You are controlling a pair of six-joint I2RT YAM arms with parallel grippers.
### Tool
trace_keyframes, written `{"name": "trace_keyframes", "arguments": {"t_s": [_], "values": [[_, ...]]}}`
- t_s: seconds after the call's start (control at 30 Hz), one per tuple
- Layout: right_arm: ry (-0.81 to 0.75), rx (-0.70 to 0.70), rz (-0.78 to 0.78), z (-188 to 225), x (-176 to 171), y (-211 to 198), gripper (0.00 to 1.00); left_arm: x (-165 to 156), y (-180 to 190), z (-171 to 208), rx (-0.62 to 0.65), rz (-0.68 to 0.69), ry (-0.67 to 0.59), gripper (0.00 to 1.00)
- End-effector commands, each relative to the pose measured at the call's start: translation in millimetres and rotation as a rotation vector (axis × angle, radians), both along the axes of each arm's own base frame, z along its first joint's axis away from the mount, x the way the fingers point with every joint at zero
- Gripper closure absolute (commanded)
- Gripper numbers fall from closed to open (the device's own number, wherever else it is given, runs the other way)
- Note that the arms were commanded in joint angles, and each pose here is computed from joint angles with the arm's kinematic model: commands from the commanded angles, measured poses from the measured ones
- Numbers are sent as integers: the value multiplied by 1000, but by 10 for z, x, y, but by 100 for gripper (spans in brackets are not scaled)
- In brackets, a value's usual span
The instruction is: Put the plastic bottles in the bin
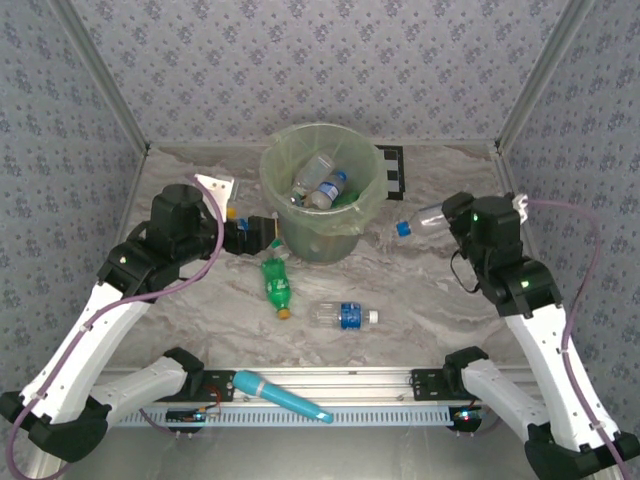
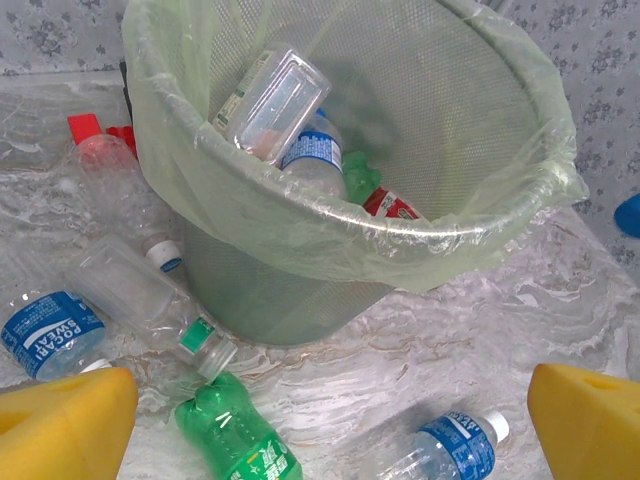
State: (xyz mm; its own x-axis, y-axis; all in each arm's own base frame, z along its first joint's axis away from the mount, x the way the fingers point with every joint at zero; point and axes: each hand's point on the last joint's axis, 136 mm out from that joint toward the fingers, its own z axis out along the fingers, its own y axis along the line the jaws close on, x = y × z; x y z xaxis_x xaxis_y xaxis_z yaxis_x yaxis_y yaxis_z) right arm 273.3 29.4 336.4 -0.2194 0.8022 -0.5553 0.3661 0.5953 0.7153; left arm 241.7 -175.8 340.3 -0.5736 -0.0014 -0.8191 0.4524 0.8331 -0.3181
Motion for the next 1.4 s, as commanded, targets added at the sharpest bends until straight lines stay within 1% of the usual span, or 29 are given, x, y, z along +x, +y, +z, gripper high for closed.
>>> {"name": "trace_keyframes", "arguments": {"t_s": [0.0,0.17,0.27,0.43,0.5,0.63,0.73,0.93,1.23,1.37], "values": [[-47,-130,30,356,56,-31,45,3,22,198,-32,13,-40,0],[-142,-212,90,858,225,156,45,-25,68,219,-27,24,-49,0],[-215,-262,143,1184,354,362,45,-35,86,225,-24,29,-52,0],[-290,-371,256,1562,603,876,45,-49,121,241,-23,40,-60,0],[-309,-417,303,1612,692,1116,45,-60,150,251,-20,49,-66,0],[-312,-530,370,1556,835,1535,45,-72,244,265,-14,89,-80,0],[-309,-581,409,1465,928,1765,45,-89,310,282,-13,115,-94,0],[-300,-672,474,1261,1059,2171,45,-122,354,282,-3,122,-99,0],[-268,-744,539,934,1143,2565,45,-143,409,279,12,137,-105,0],[-260,-773,552,855,1150,2654,45,-141,421,286,13,143,-109,0]]}}
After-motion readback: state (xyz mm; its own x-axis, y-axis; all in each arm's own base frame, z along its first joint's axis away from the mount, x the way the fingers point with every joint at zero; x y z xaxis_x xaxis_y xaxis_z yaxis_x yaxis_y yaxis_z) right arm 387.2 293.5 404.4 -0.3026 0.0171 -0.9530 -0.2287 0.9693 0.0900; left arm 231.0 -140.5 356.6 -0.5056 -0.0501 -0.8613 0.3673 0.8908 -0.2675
